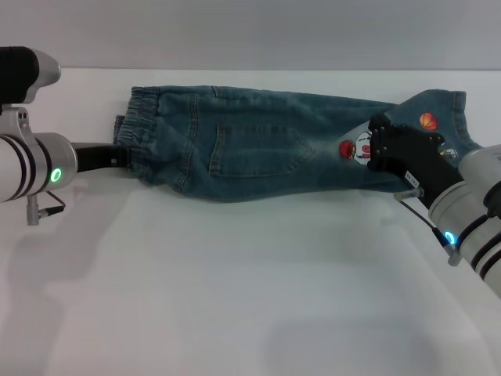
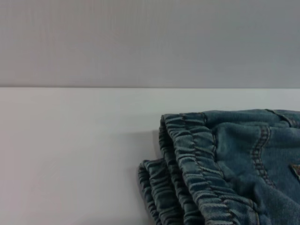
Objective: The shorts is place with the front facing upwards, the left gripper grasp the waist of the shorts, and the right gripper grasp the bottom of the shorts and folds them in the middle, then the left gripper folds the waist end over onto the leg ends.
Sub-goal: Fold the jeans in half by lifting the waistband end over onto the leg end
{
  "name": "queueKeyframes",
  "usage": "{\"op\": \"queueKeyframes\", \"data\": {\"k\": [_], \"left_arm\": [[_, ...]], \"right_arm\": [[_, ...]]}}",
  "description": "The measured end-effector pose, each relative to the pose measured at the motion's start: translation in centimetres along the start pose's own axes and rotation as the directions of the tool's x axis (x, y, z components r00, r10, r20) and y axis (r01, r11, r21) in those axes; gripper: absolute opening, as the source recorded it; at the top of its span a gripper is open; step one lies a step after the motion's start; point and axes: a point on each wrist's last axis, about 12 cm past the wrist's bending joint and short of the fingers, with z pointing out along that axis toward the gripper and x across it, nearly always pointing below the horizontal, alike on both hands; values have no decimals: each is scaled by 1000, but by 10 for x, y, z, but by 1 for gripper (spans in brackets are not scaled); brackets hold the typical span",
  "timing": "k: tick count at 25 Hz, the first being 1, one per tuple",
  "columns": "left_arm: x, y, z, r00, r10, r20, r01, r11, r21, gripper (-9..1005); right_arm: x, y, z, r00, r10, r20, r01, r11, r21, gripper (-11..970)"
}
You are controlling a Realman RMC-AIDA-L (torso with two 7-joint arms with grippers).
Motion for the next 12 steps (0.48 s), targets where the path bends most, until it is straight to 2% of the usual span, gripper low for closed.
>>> {"op": "queueKeyframes", "data": {"k": [8,12], "left_arm": [[-5,0,-8,999,-12,43,12,1000,9,66],[-8,-1,-13,997,-26,66,25,1000,19,55]], "right_arm": [[-1,0,0,1000,3,3,-3,1000,0,-1],[-1,0,0,1000,4,4,-4,1000,1,-2]]}}
